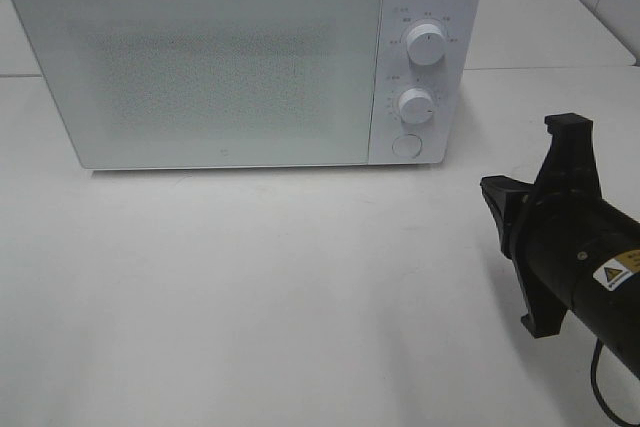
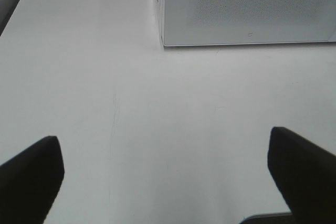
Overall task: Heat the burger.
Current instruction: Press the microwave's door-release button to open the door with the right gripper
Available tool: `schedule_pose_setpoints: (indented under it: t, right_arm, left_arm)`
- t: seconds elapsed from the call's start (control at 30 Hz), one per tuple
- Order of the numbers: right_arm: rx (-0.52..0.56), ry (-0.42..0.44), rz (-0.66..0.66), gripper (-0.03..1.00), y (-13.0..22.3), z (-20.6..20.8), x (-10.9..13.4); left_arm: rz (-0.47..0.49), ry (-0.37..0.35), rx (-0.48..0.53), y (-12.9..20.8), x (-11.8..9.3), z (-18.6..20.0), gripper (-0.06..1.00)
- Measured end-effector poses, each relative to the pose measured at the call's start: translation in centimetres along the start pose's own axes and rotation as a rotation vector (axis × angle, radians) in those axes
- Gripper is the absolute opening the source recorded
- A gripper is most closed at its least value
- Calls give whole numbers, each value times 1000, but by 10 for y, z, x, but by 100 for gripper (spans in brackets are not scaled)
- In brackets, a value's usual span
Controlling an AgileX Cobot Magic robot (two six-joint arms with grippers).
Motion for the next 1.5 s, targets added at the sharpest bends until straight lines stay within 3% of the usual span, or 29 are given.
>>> schedule_pose_setpoints:
  t: [0.7,1.5]
  right_arm:
    - [-28,142,-24,1,20,-27,-28]
    - [-42,179,-75,1,16,-103,-21]
  left_arm:
    - [0,0,0,0,0,0,98]
    - [0,0,0,0,0,0,98]
Point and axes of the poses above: a point on each arm's last joint axis where the gripper is mounted, z pointing back along that axis away from the gripper, x along the wrist's bending axis when the last joint is at zero, y = z × x, the point moved 2 cm from there along -z, pointing out along that axis toward the gripper, and after that the axes turned 14 degrees about z, right-handed, at the moved point
